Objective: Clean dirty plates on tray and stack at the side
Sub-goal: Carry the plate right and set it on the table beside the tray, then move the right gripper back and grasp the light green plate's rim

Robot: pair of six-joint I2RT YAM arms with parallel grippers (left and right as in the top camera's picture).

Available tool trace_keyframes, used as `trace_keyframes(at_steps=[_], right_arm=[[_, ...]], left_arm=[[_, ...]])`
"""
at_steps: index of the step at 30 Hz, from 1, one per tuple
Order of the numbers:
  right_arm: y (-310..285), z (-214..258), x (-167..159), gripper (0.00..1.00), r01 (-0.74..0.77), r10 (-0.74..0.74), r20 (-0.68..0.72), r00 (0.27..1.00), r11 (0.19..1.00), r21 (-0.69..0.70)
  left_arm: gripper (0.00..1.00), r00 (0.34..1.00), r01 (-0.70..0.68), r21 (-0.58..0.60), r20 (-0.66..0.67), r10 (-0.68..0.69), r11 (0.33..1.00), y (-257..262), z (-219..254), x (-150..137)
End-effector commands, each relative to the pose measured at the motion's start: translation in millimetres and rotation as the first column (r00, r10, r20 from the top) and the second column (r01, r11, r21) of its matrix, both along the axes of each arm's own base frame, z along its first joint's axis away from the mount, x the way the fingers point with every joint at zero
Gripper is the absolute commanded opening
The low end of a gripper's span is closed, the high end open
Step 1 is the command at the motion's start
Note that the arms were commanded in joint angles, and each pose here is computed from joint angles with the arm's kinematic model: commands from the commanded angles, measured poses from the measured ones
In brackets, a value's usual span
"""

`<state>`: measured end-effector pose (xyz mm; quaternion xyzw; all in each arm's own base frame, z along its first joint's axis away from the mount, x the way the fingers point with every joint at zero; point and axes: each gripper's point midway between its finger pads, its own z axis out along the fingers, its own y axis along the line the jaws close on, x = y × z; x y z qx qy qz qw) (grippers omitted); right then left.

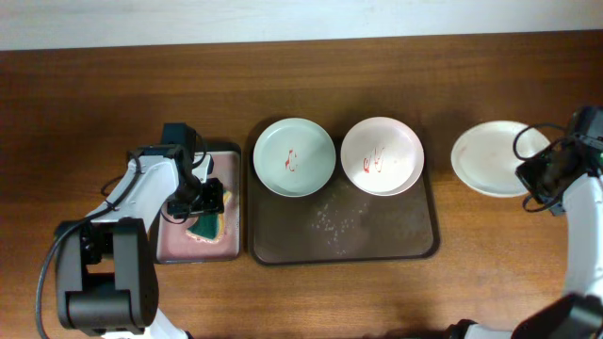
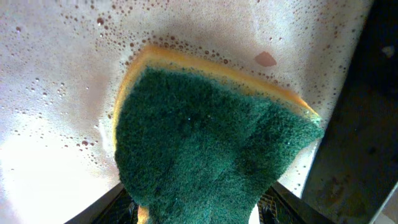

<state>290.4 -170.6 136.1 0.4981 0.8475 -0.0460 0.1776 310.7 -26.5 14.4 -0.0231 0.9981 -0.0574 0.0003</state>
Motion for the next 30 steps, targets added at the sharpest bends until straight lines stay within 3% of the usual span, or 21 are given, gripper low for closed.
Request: trace_keyframes(at_steps=[1, 5, 8, 9, 12, 15, 19, 23, 25, 27, 30], right_arm=[[-5, -22, 9, 0.04, -0.046, 0.047, -0.032, 0.998, 0.998, 0.052], [-6, -38, 16, 0.04, -0.088, 0.092, -0.059, 0.994, 0.994, 0.065], [20, -33, 43, 0.52, -0.221, 0.208, 0.088, 0.974, 0.960, 0.170], [37, -28, 55, 0.54, -0.312, 0.280, 0.168, 0.945, 0.925, 0.214], [95, -14, 78, 0.56, -0.558, 0.474, 0.323, 0.819, 0.788, 0.261], [157, -11, 85, 0.57, -0.719, 0.631, 0.353, 0.691, 0.649, 0.248], [246, -15, 81, 0.61, -0.849, 0.780, 0.337, 0.528, 0.473, 0.234], [313, -32, 73, 0.61, -0.892, 0.840, 0.316, 0.441, 0.372, 0.258], [339, -46, 71, 0.60, -0.893, 0.848, 0.311, 0.429, 0.345, 0.289], [363, -71, 70, 0.50, -0.885, 0.856, 0.285, 0.430, 0.339, 0.318], [368, -98, 74, 0.46, -0.848, 0.843, 0.209, 0.496, 0.420, 0.323]], left_arm=[[0.58, 1.000, -0.001, 0.003, 0.005, 0.001, 1.000, 2, 0, 4], [0.58, 1.000, -0.001, 0.003, 0.005, 0.001, 1.000, 2, 0, 4], [0.60, 1.000, -0.001, 0.003, 0.007, 0.001, 1.000, 2, 0, 4], [0.59, 1.000, -0.001, 0.003, 0.009, 0.001, 1.000, 2, 0, 5], [0.60, 1.000, -0.001, 0.003, 0.009, 0.001, 1.000, 2, 0, 5], [0.60, 1.000, -0.001, 0.003, 0.009, 0.001, 1.000, 2, 0, 5], [0.60, 1.000, -0.001, 0.003, 0.008, 0.001, 1.000, 2, 0, 5], [0.60, 1.000, -0.001, 0.003, 0.009, 0.001, 1.000, 2, 0, 5], [0.60, 1.000, -0.001, 0.003, 0.009, 0.001, 1.000, 2, 0, 5], [0.60, 1.000, -0.001, 0.003, 0.009, 0.001, 1.000, 2, 0, 5], [0.60, 1.000, -0.001, 0.003, 0.008, 0.001, 1.000, 2, 0, 5]])
